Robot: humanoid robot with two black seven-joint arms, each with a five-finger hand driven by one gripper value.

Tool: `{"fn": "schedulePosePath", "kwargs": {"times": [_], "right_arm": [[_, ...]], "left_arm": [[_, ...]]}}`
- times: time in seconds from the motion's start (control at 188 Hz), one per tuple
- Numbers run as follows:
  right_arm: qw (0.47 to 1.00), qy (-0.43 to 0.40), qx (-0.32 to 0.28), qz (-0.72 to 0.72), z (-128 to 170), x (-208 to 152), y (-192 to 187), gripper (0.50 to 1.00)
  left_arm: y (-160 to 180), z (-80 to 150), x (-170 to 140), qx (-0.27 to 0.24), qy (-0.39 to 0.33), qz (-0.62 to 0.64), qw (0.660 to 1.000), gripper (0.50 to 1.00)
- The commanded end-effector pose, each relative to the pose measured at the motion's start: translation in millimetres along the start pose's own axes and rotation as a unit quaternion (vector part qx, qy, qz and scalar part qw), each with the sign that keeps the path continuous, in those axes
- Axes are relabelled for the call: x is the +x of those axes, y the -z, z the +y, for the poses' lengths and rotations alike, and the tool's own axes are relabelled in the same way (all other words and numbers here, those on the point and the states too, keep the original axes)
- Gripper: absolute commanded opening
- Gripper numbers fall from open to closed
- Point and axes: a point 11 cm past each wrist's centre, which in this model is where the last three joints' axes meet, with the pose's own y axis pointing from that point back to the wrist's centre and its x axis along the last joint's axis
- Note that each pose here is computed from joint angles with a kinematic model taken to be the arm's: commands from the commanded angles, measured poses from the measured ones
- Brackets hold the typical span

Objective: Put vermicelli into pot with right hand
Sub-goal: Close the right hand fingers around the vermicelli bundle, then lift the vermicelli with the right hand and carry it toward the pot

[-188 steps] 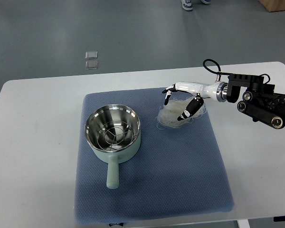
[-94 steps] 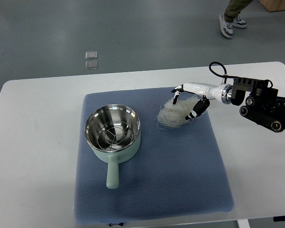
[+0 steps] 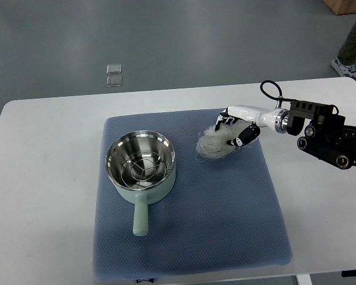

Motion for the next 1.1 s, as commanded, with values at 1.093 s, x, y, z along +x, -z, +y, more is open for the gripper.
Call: {"fn": "schedulePosePath", "kwargs": {"times": [1.093], "right_arm": [[0.993,-0.066,0.077,0.068,18,128,64,0.5]], "left_arm": [[0,0,0,0.0,0.0,0.0,1.0,1.0]]}}
